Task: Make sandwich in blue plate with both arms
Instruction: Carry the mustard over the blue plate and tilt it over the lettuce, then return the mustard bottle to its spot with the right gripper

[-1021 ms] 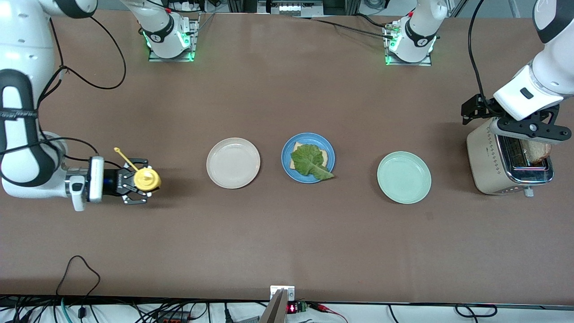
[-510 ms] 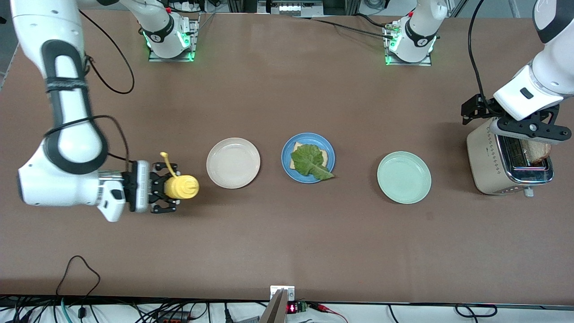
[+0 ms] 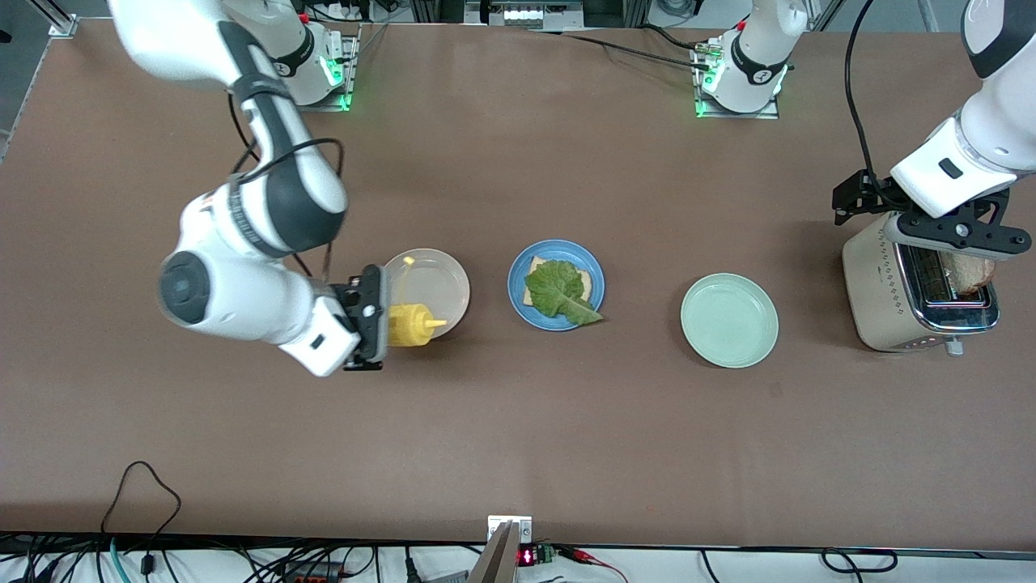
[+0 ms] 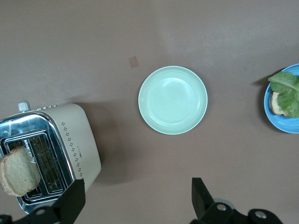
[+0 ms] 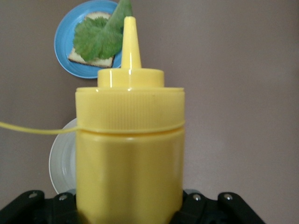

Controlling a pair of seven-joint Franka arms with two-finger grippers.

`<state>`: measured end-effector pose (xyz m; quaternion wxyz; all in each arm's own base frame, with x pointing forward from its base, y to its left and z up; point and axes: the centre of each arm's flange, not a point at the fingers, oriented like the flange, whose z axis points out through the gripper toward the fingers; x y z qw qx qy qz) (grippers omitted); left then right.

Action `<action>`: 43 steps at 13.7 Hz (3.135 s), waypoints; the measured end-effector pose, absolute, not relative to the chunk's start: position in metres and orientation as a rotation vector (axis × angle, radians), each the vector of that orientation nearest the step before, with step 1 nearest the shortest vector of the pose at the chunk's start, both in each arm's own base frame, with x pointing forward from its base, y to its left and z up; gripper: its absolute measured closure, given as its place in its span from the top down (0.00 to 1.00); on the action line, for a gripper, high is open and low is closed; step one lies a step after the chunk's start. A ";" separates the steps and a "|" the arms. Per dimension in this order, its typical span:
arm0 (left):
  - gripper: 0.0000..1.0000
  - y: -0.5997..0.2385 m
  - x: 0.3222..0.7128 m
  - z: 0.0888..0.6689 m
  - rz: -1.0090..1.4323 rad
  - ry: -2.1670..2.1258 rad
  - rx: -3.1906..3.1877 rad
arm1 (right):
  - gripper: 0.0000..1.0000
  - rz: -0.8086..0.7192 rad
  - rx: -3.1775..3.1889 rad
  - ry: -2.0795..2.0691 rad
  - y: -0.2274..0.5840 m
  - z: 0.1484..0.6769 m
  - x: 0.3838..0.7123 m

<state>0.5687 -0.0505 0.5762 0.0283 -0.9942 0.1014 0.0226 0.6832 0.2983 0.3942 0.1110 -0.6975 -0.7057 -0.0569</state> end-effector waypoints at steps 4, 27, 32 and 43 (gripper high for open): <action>1.00 -0.050 0.569 0.576 0.070 0.313 -3.068 | 0.44 -0.063 -2.182 -2.235 0.367 0.392 0.652; 1.00 -0.049 0.569 0.576 0.070 0.309 -3.069 | 0.44 0.044 -2.286 -2.485 0.433 0.410 0.602; 1.00 -0.049 0.569 0.576 0.070 0.309 -3.069 | 0.44 -0.099 -2.133 -2.243 0.328 0.475 0.639; 1.00 -0.048 0.569 0.576 0.070 0.306 -3.069 | 0.42 -0.555 -1.686 -1.671 -0.006 0.392 0.678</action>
